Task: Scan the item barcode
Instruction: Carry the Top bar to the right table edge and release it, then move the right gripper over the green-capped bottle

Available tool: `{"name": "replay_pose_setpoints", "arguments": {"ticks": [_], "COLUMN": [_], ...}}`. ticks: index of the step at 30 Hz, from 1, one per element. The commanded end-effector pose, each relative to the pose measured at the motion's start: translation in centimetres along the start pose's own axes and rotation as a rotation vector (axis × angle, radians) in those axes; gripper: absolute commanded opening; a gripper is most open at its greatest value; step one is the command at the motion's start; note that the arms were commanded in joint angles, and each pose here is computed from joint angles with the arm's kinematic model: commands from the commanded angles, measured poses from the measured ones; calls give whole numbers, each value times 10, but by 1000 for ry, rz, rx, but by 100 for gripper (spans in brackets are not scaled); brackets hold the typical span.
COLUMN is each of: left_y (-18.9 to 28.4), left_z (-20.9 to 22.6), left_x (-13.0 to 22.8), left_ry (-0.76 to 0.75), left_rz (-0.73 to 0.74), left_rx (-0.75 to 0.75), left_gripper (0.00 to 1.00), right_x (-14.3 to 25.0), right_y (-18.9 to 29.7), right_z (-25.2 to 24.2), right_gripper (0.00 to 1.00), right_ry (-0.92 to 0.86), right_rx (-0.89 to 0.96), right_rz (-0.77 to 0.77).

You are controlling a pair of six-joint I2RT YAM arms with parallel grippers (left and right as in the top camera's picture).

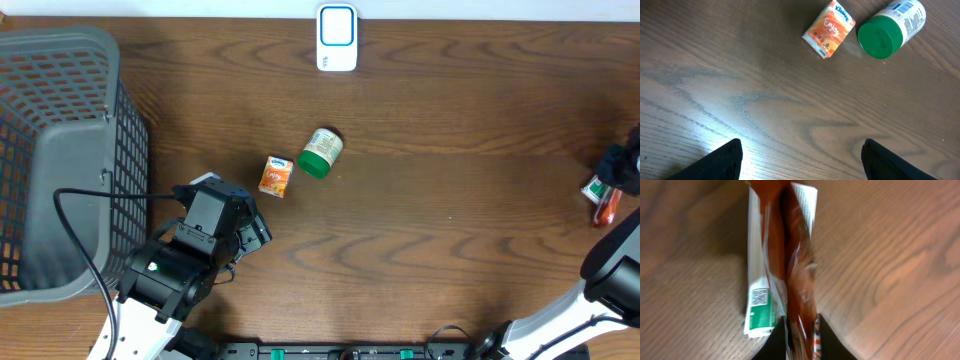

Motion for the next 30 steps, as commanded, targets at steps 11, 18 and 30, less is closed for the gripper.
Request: {"name": "replay_pose_setpoints", "arguments": {"ticks": [11,18,30], "left_y": [1,1,1], "left_z": [2,2,2], "left_x": [-1,-1,-1], "left_ry": [-9,-8,-9], "left_rz": [-13,-13,-13], "left_rx": [-6,-6,-6], "left_gripper": [77,77,77], "right_x": [-75,-81,-13], "right_y": [108,165,256], "right_z": [14,99,321], "right_gripper": [99,99,99], "right_ry": [-72,153,1046], "right_rx": [-425,-632,-614], "right_rz": [-257,-333,-477]}}
Point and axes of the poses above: each gripper's point midway between its finger pads, its own y axis back along the fingers, its own z axis along the line the jaws close on, x = y × z, the point moved 1 cm from there along y, back along the fingers, and after that the axes turned 15 degrees about y, right-handed, at the moved point
